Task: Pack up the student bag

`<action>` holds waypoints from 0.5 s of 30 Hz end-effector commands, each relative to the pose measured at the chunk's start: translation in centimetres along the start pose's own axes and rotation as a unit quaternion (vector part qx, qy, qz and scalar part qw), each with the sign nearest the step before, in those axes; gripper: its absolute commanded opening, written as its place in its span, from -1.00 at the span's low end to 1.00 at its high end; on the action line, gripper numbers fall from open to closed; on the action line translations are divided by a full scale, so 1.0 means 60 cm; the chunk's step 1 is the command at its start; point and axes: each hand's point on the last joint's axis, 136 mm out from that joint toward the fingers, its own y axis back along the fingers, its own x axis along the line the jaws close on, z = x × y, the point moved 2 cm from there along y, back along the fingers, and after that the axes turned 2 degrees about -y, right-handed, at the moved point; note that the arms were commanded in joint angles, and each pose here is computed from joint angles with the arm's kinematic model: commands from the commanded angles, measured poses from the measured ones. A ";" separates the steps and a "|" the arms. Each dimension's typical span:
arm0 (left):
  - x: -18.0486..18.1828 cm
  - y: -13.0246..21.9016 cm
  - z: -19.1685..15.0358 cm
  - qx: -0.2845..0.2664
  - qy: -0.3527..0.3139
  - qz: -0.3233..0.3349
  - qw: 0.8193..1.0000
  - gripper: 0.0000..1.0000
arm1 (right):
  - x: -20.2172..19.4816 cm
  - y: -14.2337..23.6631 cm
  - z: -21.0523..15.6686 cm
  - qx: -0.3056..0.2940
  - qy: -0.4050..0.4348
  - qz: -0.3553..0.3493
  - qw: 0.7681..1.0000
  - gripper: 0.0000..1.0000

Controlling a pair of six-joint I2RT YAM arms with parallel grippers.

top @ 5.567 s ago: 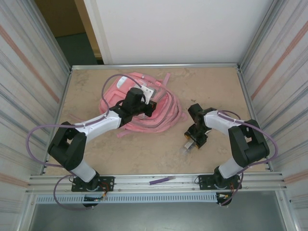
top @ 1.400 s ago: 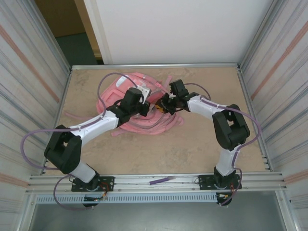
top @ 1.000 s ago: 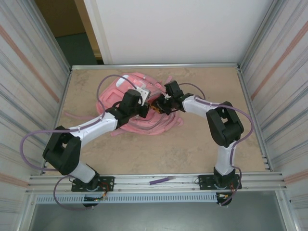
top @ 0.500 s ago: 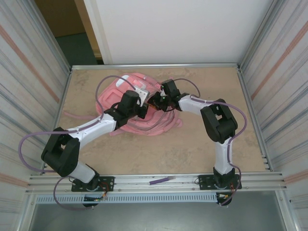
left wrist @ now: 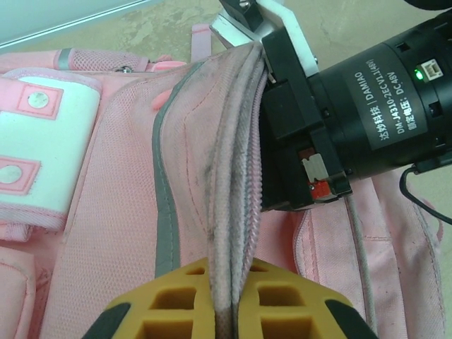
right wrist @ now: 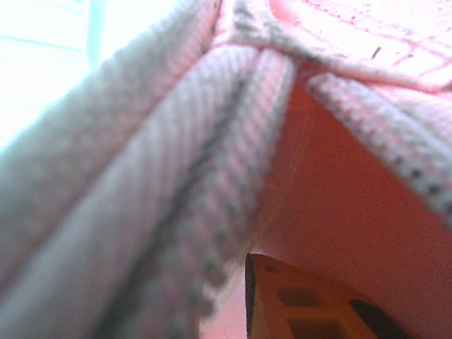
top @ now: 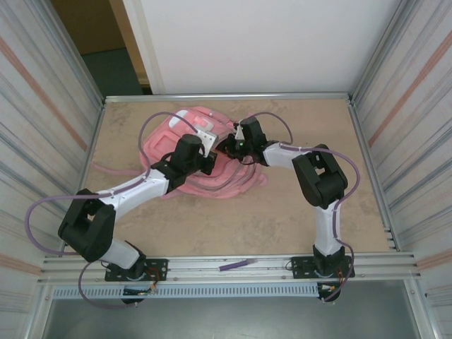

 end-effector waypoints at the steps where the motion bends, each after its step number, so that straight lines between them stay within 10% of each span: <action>1: 0.013 0.024 0.055 -0.065 -0.001 0.009 0.998 -1.00 | 0.001 0.038 -0.009 0.002 0.031 0.000 1.000 -0.48; 10: 0.037 0.003 0.037 -0.040 0.008 0.014 0.999 -1.00 | -0.016 0.143 -0.089 0.035 0.134 -0.073 0.988 -0.05; 15: 0.024 -0.001 0.029 -0.032 0.023 -0.015 0.999 -0.63 | 0.014 0.196 -0.136 0.048 0.221 -0.094 0.969 0.01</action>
